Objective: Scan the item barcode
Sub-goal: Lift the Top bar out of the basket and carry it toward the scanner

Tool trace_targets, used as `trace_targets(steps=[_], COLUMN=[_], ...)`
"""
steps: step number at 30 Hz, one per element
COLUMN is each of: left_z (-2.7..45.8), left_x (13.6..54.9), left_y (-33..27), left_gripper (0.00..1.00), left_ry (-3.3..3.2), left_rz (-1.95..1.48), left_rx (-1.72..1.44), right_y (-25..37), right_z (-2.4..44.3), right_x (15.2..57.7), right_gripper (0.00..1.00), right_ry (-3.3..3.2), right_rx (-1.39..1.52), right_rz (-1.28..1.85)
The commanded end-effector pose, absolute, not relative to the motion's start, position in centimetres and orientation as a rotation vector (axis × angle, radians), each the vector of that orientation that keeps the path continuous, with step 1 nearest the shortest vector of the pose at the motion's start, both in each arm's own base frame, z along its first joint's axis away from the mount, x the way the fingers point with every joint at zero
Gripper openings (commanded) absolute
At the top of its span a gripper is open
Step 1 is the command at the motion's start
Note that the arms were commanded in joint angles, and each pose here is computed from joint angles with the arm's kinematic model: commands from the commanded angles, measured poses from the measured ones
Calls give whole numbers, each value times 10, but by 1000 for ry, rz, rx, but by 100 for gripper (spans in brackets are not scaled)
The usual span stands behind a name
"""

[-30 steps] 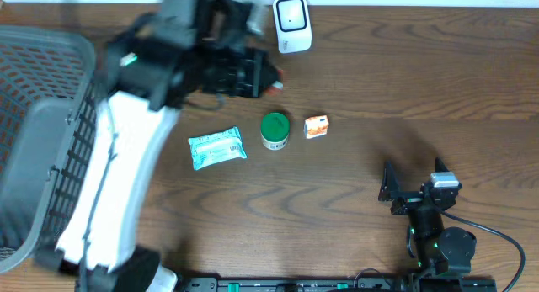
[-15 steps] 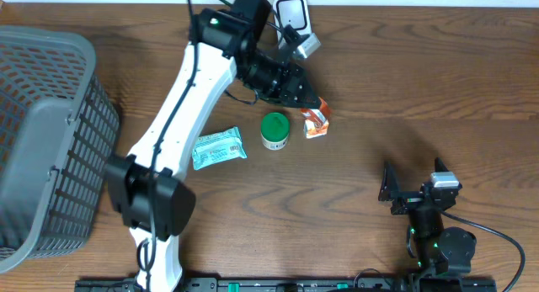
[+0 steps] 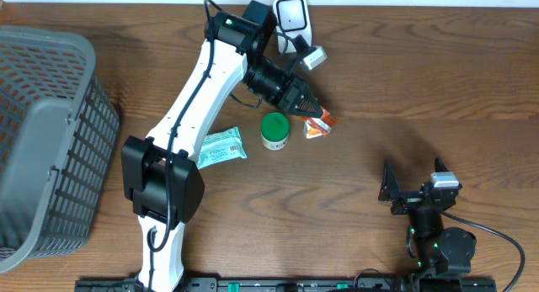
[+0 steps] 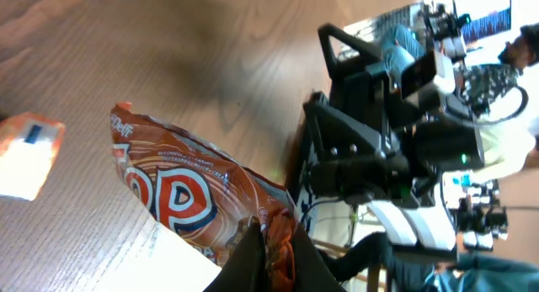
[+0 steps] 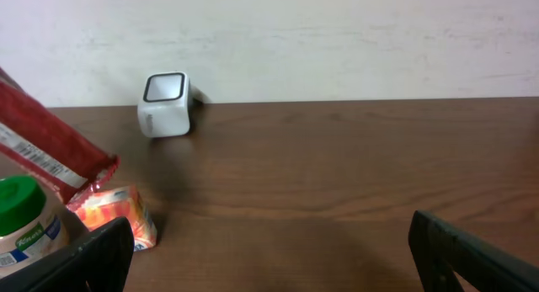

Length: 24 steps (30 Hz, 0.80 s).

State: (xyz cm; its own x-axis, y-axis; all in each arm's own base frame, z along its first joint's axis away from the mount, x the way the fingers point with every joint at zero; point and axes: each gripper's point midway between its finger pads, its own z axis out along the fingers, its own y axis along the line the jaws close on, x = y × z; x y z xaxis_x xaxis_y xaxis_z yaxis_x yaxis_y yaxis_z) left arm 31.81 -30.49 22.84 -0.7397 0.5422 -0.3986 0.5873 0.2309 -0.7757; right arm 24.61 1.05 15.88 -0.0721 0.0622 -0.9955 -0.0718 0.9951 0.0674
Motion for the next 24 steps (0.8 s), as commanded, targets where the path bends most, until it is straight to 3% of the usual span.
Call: trace_targets(steps=[1, 13, 24], left_z=[231, 247, 234], left_x=[310, 293, 321], left_y=[-309, -316, -282], left_gripper=[7, 7, 7], left_ry=[2243, 2249, 2473], left_rz=[-1614, -2031, -1969], left_rx=[1270, 989, 717], right_y=[12, 12, 12], right_z=[158, 158, 158], right_x=[246, 246, 246], right_gripper=[99, 99, 99], right_ry=[1641, 1641, 1641], right_rx=[-4, -4, -4], right_rz=[123, 123, 123])
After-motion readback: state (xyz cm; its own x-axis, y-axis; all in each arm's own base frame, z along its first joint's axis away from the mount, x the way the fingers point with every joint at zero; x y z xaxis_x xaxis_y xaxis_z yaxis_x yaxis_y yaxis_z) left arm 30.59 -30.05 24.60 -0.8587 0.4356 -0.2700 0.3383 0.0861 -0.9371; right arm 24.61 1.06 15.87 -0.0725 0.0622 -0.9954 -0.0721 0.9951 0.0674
